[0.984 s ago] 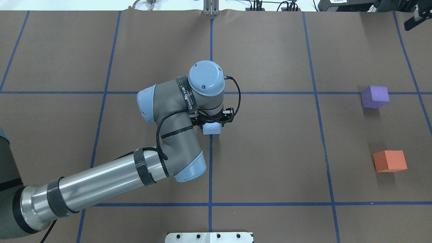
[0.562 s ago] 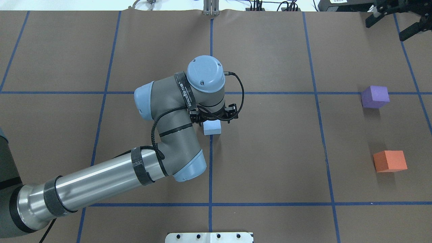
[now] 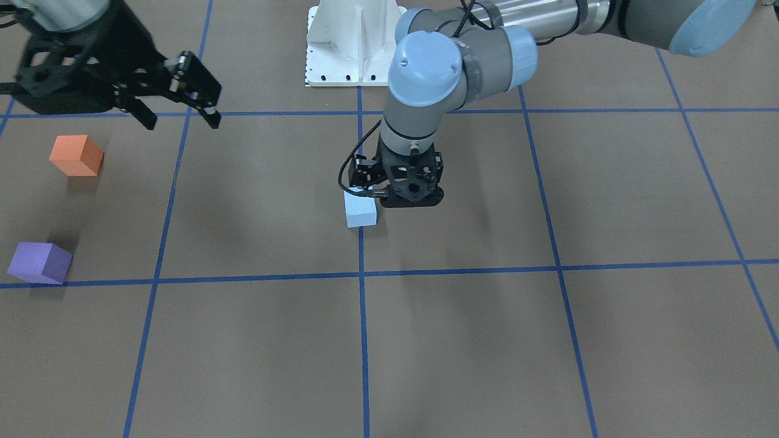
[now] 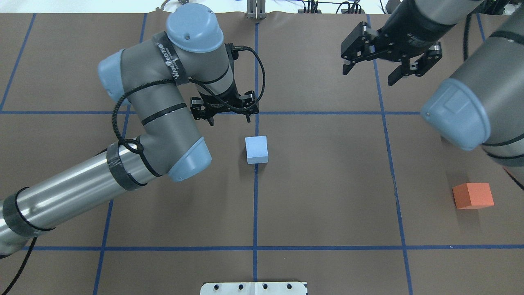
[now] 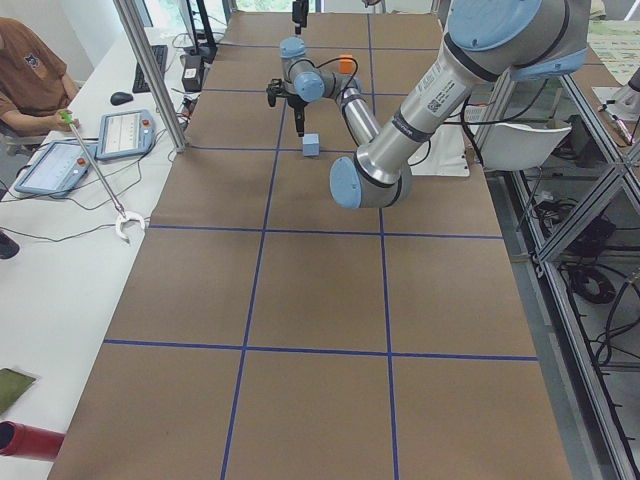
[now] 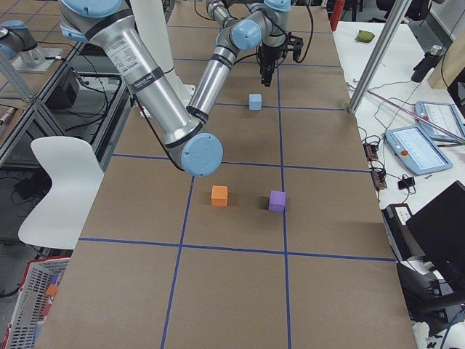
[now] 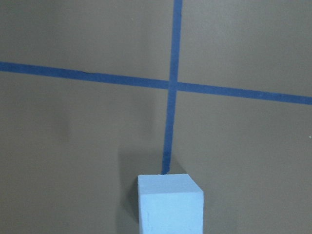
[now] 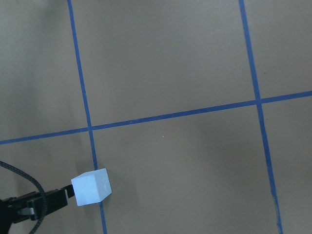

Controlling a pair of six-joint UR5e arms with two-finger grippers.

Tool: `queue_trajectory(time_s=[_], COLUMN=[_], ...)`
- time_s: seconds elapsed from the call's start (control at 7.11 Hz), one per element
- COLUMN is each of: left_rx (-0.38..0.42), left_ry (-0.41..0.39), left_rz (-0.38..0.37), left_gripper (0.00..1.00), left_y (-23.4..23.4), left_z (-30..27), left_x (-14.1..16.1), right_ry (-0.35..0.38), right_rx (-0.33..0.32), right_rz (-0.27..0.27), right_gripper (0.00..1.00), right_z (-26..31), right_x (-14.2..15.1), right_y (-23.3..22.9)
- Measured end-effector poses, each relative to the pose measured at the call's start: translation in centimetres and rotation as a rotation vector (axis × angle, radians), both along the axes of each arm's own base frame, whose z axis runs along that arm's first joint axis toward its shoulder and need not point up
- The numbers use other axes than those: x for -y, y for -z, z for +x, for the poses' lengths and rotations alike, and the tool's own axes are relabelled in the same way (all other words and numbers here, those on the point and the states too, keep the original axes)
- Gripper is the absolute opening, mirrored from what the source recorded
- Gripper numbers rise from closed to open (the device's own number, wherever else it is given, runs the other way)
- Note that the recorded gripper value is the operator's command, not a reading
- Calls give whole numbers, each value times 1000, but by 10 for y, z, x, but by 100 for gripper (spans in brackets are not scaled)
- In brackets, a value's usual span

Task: Place blue block between orange and purple blocks
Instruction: 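Set the cube down, open the left gripper while the right arm approaches, then close the right gripper on the light blue cube while the left arm withdraws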

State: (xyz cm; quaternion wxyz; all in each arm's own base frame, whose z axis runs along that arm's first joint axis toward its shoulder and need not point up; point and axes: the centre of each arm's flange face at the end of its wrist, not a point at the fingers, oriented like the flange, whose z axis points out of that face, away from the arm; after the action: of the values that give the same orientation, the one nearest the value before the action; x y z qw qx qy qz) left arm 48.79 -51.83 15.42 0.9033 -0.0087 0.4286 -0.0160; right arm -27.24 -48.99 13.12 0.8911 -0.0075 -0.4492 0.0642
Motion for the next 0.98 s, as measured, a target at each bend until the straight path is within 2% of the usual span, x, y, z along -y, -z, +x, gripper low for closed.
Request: queue_trajectory(time_s=[0.28, 0.56, 0.84, 0.98], left_rx=[51, 84, 112, 129], left_ry=[-16, 18, 81, 100], left_rz=[62, 116, 111, 106], left_gripper=[100, 100, 100, 100], left_y=[-68, -124, -164, -175], left_z=[-72, -162, -237, -254], left_x=[8, 2, -16, -17], right_ry=[4, 1, 23, 42], right_rx=[-7, -21, -60, -94], right_rz=[25, 56, 87, 111], right_gripper=[100, 100, 100, 100], right_z=[-80, -167, -245, -278], right_x=[-3, -9, -9, -11], right_y=[20, 19, 6, 0])
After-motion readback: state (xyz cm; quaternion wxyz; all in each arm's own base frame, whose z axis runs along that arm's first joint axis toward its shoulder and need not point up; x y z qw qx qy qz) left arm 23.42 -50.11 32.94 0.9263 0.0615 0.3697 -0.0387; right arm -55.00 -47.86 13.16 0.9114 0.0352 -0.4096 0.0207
